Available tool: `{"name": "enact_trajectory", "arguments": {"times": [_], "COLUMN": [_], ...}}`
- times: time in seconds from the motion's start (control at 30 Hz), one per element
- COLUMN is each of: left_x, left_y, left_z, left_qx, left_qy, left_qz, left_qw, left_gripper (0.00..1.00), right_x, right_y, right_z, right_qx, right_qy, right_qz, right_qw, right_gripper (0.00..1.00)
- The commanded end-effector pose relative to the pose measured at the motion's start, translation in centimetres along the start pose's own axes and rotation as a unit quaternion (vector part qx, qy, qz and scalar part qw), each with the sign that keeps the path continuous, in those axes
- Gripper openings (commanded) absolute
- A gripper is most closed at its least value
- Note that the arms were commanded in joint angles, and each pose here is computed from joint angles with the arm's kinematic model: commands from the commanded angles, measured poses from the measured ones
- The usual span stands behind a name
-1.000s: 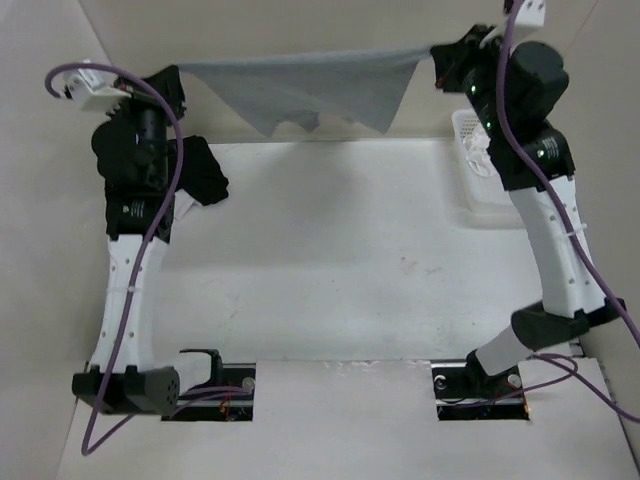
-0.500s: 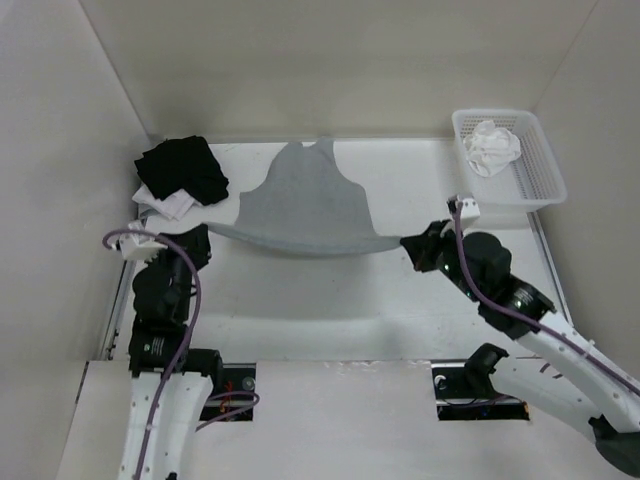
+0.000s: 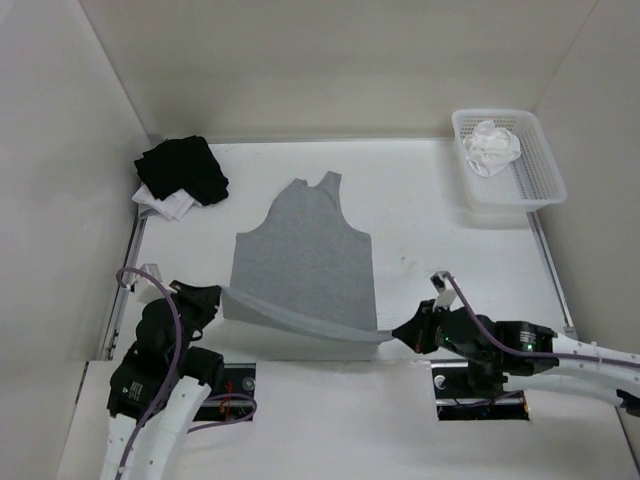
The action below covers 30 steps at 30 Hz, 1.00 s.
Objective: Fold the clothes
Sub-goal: Flatten the tank top out
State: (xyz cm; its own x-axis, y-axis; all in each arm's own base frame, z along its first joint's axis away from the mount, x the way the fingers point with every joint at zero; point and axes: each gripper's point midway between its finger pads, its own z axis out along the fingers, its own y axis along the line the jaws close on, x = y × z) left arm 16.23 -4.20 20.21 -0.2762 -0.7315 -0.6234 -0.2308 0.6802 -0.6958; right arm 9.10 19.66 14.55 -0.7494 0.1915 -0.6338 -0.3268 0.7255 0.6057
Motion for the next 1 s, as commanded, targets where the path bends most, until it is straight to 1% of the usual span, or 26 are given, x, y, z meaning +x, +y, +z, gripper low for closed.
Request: {"name": "enact_trajectory", "arguments": {"times": [0.0, 0.07, 0.13, 0.2, 0.27, 0.33, 0.37, 0.43, 0.47, 0.57, 0.63, 0.73, 0.8, 0.87, 0.97], "left_x": [-0.6, -0.8, -0.8, -0.6, -2.4, -6.4, -8.1, -13.1, -15.3, -21.0, -24.7, -28.5, -30.3, -31.4, -32.7], "left_y": [1.9, 2.1, 1.6, 0.2, -3.0, -8.5, -10.7, -16.7, -18.8, -23.0, -25.0, -27.8, -29.5, -30.6, -31.8], "left_z": [-1.4, -0.7, 0.4, 1.8, 2.6, 2.2, 1.6, -1.6, -3.3, -8.2, -11.6, -15.2, -16.7, -17.6, -17.5], "left_qx": [-0.054, -0.064, -0.062, -0.037, 0.009, 0.079, 0.106, 0.188, 0.215, 0.262, 0.281, 0.3, 0.31, 0.317, 0.313], "left_qy": [-0.011, -0.02, -0.02, -0.011, -0.031, -0.071, -0.091, -0.147, -0.174, -0.253, -0.308, -0.36, -0.379, -0.391, -0.403], "left_qz": [-0.025, -0.03, -0.033, -0.037, -0.041, -0.031, -0.028, -0.032, -0.028, -0.022, -0.02, -0.009, -0.006, -0.007, -0.001], "left_qw": [0.998, 0.997, 0.997, 0.999, 0.999, 0.994, 0.99, 0.971, 0.961, 0.931, 0.909, 0.883, 0.872, 0.864, 0.86], "left_gripper": [0.04, 0.04, 0.03, 0.02, 0.01, 0.0, 0.0, 0.0, 0.0, 0.0, 0.01, 0.01, 0.02, 0.02, 0.02], "right_x": [0.7, -0.2, -2.2, -4.4, -8.0, -13.2, -15.6, -21.1, -23.9, -30.5, -34.0, -37.8, -39.8, -41.4, -42.7], "right_y": [-0.8, -0.9, -0.5, -0.1, 1.2, 4.4, 5.9, 9.1, 10.7, 14.3, 16.3, 18.1, 18.8, 19.8, 21.3], "right_z": [0.6, 1.4, 2.2, 2.6, 1.8, -0.9, -2.6, -6.8, -9.4, -16.2, -20.1, -25.1, -27.9, -29.6, -30.2], "right_qx": [0.049, 0.063, 0.064, 0.06, 0.047, 0.013, 0.0, -0.017, -0.02, -0.022, -0.022, -0.016, -0.01, -0.009, -0.003], "right_qy": [0.002, -0.014, -0.038, -0.057, -0.099, -0.162, -0.193, -0.265, -0.3, -0.386, -0.43, -0.479, -0.507, -0.523, -0.539], "right_qz": [0.029, 0.023, 0.01, 0.011, 0.003, -0.019, -0.032, -0.058, -0.07, -0.094, -0.105, -0.112, -0.108, -0.116, -0.134], "right_qw": [0.998, 0.998, 0.997, 0.996, 0.994, 0.987, 0.981, 0.962, 0.951, 0.917, 0.896, 0.87, 0.855, 0.844, 0.832], "right_gripper": [0.0, 0.0, 0.0, 0.0, 0.0, 0.0, 0.0, 0.0, 0.0, 0.0, 0.0, 0.0, 0.0, 0.0, 0.0]}}
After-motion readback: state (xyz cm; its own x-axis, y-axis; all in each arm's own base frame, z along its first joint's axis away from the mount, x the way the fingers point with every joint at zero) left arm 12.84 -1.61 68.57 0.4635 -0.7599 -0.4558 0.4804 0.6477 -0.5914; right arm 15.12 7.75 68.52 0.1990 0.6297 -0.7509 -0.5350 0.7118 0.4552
